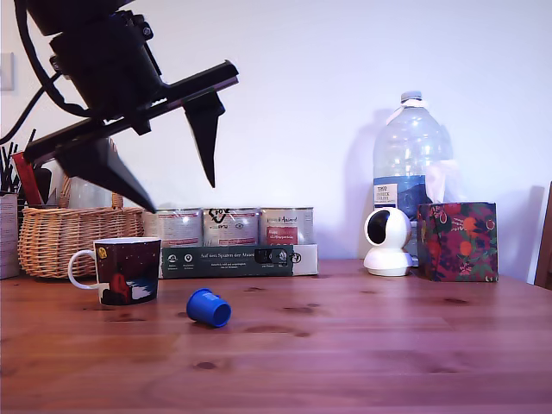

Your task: Pick up the coffee capsules from the table one by one and drop them inside the nearest coffee cup

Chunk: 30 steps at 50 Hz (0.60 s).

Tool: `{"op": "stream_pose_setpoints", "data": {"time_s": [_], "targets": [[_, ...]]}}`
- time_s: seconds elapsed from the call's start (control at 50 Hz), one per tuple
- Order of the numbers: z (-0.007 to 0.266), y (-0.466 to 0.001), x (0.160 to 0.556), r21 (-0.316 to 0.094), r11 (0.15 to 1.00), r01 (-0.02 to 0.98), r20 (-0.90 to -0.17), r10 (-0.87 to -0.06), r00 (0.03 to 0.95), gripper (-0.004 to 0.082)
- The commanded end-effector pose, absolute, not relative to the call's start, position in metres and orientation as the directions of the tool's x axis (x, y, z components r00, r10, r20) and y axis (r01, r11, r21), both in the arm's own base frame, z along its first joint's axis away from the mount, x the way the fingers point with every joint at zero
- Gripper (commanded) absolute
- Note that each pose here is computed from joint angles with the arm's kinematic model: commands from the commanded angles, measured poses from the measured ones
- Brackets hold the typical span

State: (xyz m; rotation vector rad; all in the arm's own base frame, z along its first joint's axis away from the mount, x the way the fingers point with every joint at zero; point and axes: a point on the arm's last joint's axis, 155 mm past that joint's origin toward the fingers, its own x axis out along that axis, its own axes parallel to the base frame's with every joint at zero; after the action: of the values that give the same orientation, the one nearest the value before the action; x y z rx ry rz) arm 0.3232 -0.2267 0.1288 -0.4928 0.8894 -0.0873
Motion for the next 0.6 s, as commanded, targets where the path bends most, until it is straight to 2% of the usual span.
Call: {"op": "stream_pose_setpoints", "data": {"time_s": [0.0,0.26,0.58], "targets": [[0.118,-0.225,0.321,-0.443,0.882,-0.158,-0.738,-0.259,0.623,0.0665],[0.082,-0.231,0.321,-0.411,0.883,-0.226,-0.791,-0.222,0.571,0.0665],[0.056,-0.237,0.327,-0.428,0.851,-0.306,-0.812,-0.213,0.543,0.0662]]}}
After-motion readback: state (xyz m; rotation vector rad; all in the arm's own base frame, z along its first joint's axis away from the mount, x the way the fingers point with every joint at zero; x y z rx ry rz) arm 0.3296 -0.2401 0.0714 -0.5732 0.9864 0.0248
